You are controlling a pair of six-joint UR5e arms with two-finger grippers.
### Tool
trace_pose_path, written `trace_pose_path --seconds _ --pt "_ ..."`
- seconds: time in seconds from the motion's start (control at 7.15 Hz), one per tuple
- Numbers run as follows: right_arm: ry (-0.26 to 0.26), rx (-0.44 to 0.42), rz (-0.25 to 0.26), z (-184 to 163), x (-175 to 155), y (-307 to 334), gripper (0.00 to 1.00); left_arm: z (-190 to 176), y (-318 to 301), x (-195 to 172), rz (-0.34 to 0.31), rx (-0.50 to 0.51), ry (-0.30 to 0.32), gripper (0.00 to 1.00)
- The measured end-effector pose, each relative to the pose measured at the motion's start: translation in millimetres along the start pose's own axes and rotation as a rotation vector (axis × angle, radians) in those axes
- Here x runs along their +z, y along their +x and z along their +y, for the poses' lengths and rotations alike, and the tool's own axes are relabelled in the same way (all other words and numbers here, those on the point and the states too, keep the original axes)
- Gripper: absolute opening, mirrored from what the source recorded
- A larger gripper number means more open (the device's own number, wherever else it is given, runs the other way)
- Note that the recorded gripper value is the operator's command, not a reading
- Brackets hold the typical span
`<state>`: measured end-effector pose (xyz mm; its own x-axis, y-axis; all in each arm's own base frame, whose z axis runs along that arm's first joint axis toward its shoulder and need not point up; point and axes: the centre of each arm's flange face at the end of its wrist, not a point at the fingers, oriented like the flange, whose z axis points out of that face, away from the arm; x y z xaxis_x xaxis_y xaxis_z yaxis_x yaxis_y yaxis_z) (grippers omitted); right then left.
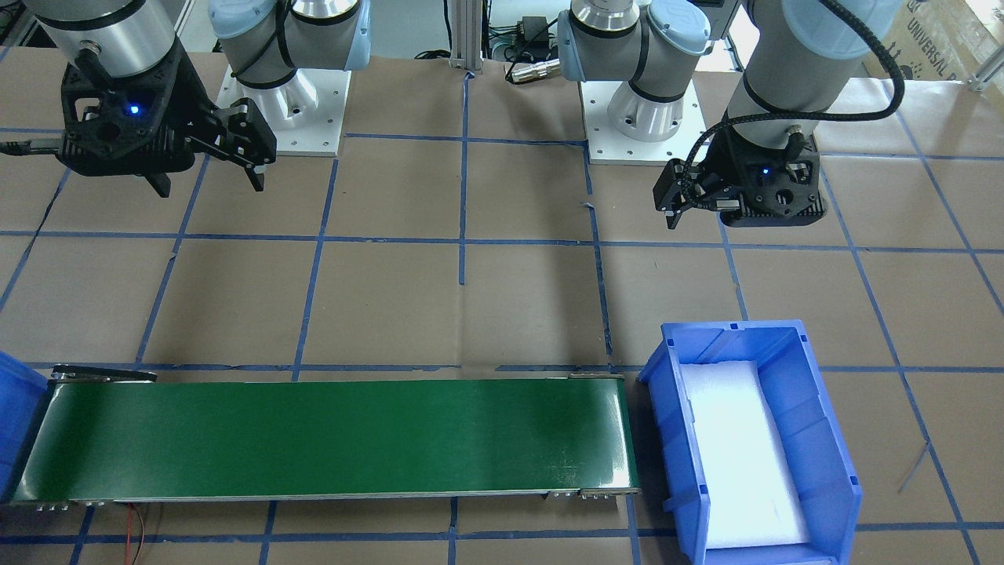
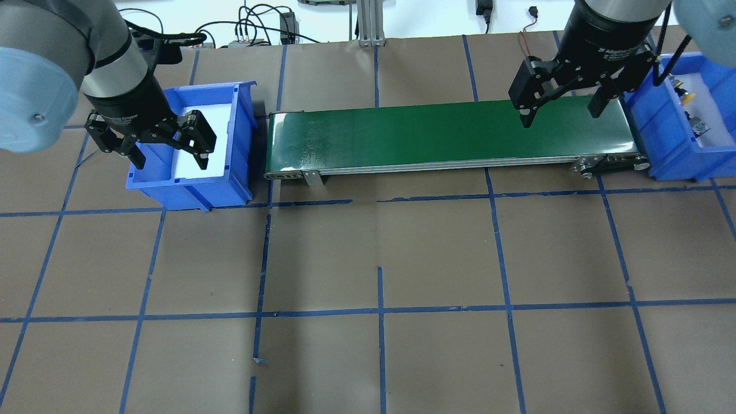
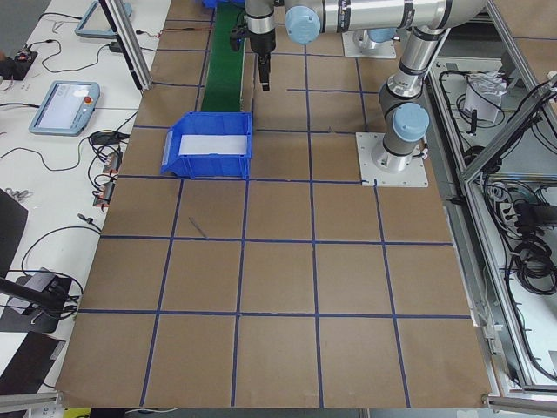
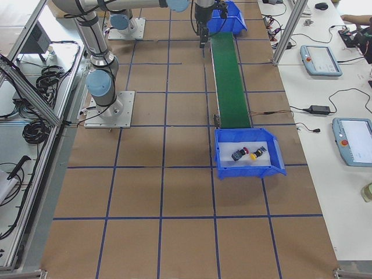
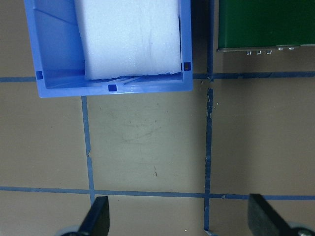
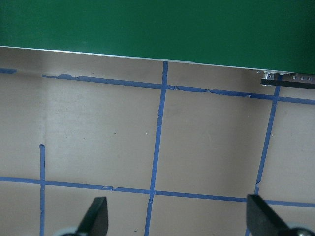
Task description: Transport two buttons from left to right
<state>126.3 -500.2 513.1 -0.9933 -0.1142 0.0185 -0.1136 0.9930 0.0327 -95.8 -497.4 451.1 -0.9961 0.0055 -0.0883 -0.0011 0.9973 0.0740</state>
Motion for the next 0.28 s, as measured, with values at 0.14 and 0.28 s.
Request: trace_pose_path --seconds 0.14,0.28 --pt "-0.001 0.001 0.002 -0.1 0.4 0.4 1.00 -0.2 -0.1 0.2 0.000 0.000 0.000 1.00" --pt "-0.002 0.002 0.003 -0.2 0.9 0.7 1.00 -0.5 -0.3 0.6 0.000 -0.001 -0.001 1.00"
